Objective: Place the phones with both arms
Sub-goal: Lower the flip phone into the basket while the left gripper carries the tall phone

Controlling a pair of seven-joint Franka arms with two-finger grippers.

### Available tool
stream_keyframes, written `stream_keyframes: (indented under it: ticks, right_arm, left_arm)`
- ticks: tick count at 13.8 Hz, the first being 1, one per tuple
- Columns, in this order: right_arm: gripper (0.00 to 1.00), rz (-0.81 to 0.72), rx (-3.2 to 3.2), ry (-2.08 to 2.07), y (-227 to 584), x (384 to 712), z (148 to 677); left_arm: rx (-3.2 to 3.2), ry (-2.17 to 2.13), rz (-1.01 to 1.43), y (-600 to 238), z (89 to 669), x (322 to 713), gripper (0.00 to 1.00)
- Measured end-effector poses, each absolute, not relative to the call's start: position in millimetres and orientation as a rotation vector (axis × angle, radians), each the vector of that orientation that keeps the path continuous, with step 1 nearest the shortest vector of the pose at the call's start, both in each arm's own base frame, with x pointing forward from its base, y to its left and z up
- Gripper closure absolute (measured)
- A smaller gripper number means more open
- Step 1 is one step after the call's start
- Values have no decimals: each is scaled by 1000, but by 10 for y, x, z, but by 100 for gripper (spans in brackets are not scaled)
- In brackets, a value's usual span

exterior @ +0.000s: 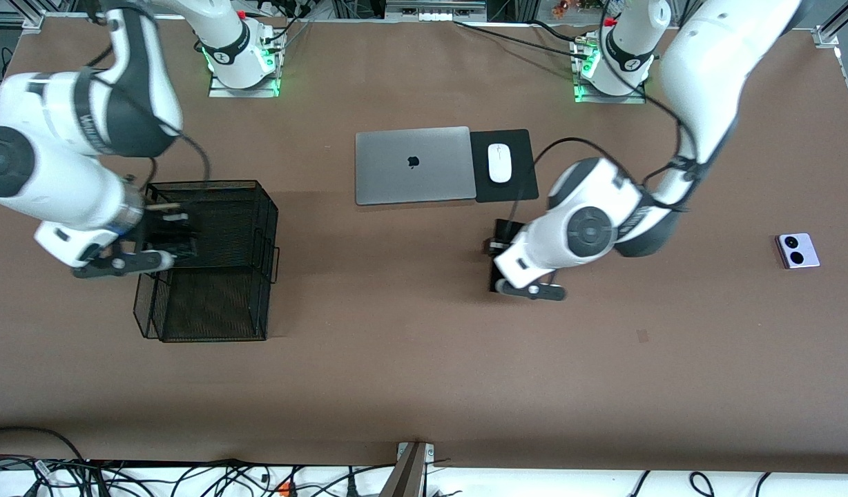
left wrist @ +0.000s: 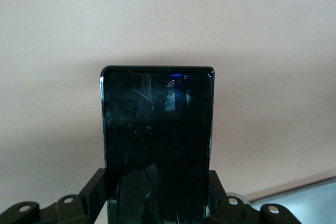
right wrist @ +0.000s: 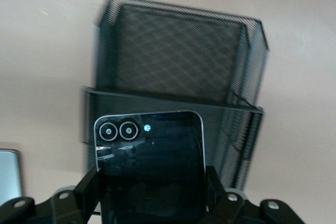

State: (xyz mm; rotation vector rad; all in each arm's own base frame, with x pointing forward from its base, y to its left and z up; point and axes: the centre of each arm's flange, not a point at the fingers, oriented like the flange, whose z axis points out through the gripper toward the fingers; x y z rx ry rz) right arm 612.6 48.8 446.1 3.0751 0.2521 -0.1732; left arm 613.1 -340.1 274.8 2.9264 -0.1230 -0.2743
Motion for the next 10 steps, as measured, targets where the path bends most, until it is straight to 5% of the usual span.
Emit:
stream_keyframes:
  ticks: [5, 10]
  right_arm:
    - [19, -166, 3127, 203, -172, 5596, 3726]
    - [19, -206, 3099, 169, -240, 5500, 3240]
  left_arm:
    - [3013, -106, -183, -4222, 2232, 5714, 21]
    - [3005, -49, -127, -4762, 1753, 5328, 21]
